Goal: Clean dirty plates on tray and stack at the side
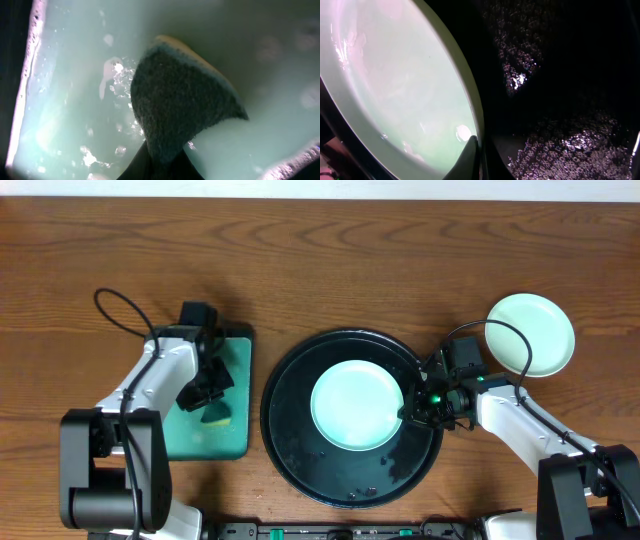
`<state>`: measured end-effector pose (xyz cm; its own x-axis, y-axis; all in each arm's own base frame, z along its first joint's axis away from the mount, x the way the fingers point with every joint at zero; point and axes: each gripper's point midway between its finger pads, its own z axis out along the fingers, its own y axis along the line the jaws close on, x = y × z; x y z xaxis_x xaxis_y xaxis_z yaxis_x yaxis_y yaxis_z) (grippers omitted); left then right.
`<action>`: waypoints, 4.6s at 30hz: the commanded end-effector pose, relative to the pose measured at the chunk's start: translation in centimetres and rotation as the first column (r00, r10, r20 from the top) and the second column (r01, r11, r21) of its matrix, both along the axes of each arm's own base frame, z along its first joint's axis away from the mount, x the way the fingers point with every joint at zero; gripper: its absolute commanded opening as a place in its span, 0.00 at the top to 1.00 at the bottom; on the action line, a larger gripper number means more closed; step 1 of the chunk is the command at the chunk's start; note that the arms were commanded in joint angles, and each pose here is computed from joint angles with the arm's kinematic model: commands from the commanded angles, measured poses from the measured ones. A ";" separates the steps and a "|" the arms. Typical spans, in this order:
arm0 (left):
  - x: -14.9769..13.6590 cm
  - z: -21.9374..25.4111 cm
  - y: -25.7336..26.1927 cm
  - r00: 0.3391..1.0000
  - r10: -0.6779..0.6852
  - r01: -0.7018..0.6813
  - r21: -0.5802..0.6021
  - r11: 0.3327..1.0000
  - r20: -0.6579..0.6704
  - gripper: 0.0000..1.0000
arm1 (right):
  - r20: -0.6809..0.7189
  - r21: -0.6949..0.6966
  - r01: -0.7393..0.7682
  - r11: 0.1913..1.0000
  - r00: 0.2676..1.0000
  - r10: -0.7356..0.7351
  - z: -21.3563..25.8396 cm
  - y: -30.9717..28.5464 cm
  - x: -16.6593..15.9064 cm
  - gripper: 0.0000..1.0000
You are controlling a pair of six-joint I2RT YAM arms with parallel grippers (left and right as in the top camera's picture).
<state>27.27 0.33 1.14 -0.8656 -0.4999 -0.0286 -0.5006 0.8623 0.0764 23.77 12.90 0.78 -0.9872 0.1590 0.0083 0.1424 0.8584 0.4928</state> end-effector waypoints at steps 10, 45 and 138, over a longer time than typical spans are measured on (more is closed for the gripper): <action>0.4 2.6 0.8 0.996 -0.019 0.021 -0.013 1.000 0.090 0.36 | 0.005 -0.032 -0.016 0.999 1.000 0.017 -0.4 -0.4 -0.1 0.99; -2.9 19.4 -2.3 0.779 -0.054 0.136 -0.083 0.987 0.624 0.19 | 0.742 0.117 -0.303 0.946 0.660 0.120 17.2 3.8 5.0 0.99; -2.1 16.6 -2.6 0.850 -0.062 0.132 -0.098 0.986 0.523 0.19 | 0.011 -0.211 0.754 0.622 0.639 -0.769 -1.4 -14.7 3.9 0.99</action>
